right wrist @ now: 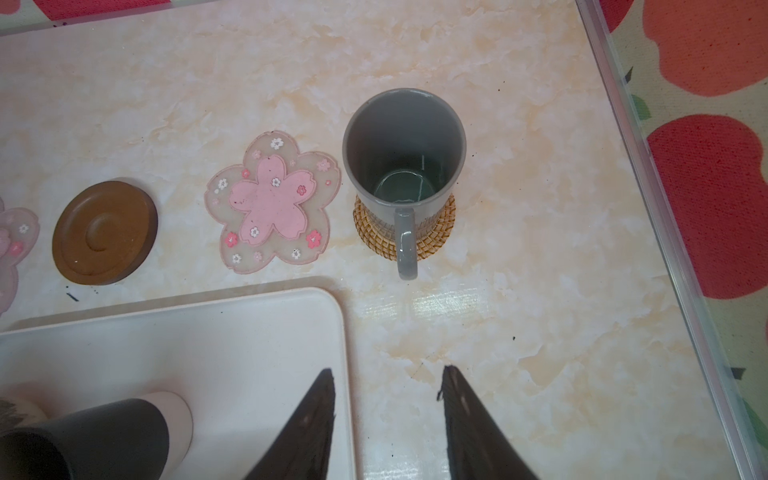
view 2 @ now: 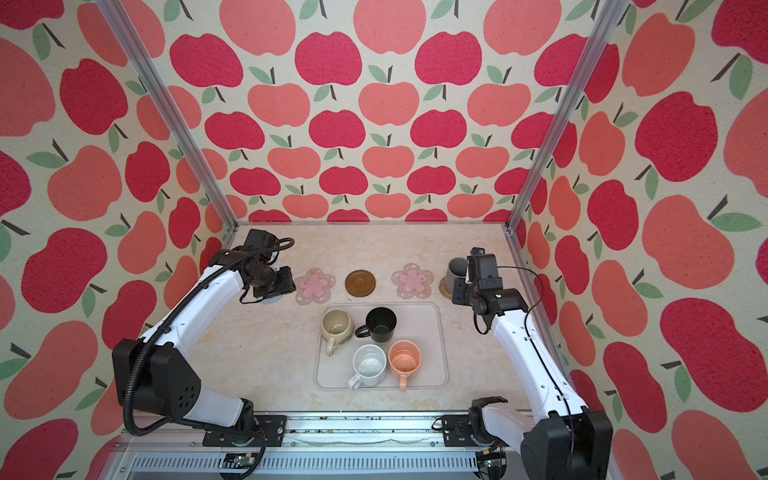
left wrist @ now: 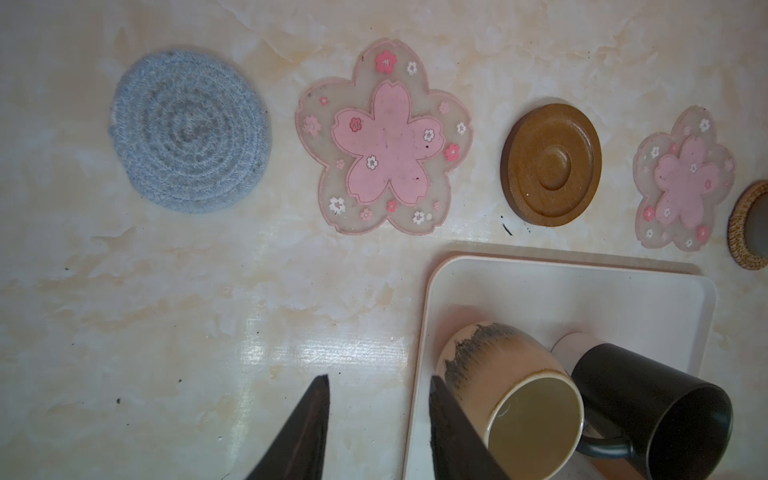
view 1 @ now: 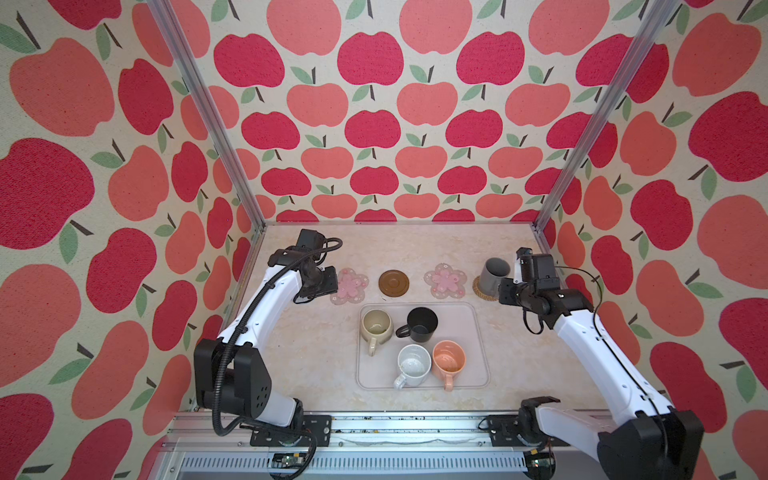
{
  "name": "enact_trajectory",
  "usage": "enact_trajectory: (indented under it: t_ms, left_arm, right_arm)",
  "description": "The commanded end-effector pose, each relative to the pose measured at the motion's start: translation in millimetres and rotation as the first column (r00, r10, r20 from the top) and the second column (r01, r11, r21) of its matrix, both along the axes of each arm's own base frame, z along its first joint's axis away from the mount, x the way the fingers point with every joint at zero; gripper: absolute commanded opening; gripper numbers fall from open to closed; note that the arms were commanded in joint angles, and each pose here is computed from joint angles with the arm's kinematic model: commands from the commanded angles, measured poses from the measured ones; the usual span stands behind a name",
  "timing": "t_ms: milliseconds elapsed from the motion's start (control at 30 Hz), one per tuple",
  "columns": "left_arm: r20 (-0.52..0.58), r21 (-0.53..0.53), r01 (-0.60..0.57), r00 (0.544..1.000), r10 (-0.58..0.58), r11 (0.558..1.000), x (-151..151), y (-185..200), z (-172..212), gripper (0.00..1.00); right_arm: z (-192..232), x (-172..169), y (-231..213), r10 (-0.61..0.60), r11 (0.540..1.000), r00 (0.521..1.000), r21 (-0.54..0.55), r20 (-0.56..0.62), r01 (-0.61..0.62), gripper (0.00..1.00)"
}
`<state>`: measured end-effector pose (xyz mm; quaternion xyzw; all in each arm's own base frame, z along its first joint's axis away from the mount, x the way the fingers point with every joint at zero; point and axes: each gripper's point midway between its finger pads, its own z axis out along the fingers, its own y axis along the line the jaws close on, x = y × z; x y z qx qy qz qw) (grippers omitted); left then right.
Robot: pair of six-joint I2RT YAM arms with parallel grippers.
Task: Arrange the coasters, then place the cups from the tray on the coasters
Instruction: 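Open and raise the right gripper while the left moves over the tray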
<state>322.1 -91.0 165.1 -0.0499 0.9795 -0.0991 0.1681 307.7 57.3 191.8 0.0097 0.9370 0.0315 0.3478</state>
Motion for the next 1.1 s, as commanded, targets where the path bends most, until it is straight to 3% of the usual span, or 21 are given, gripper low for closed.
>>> enact_trajectory:
  t_ms: [0,500,633,833,1067]
  left_arm:
    - [-0.022,0.046,0.020,1.000,-0.019,0.999,-22.7,0.5,-2.7,0.42]
    - [-0.027,0.054,0.054,0.998,-0.052,0.997,-68.5,-17.2,-14.9,0.43]
    - [-0.027,0.021,0.047,0.999,-0.046,0.999,-78.2,-27.0,-15.5,0.42]
    - [-0.050,-0.082,0.071,0.996,-0.075,0.994,-104.8,-62.9,-27.0,0.42]
    - [-0.101,-0.061,0.124,0.986,-0.130,0.990,-129.3,-86.9,-41.2,0.42]
  right_arm:
    - [-6.6,-16.8,-2.9,-0.006,1.000,0.999,-0.016,-0.050,0.005,0.46]
    - [-6.9,-40.7,6.9,-0.009,0.998,0.999,0.060,-0.038,0.012,0.47]
    - [-7.0,-40.7,22.6,0.061,0.992,0.998,0.109,-0.015,-0.059,0.49]
    - [-15.8,-37.3,17.8,0.045,0.998,0.999,0.044,-0.025,-0.044,0.50]
    - [-27.1,-23.7,24.9,0.066,0.997,0.997,0.039,-0.048,-0.064,0.50]
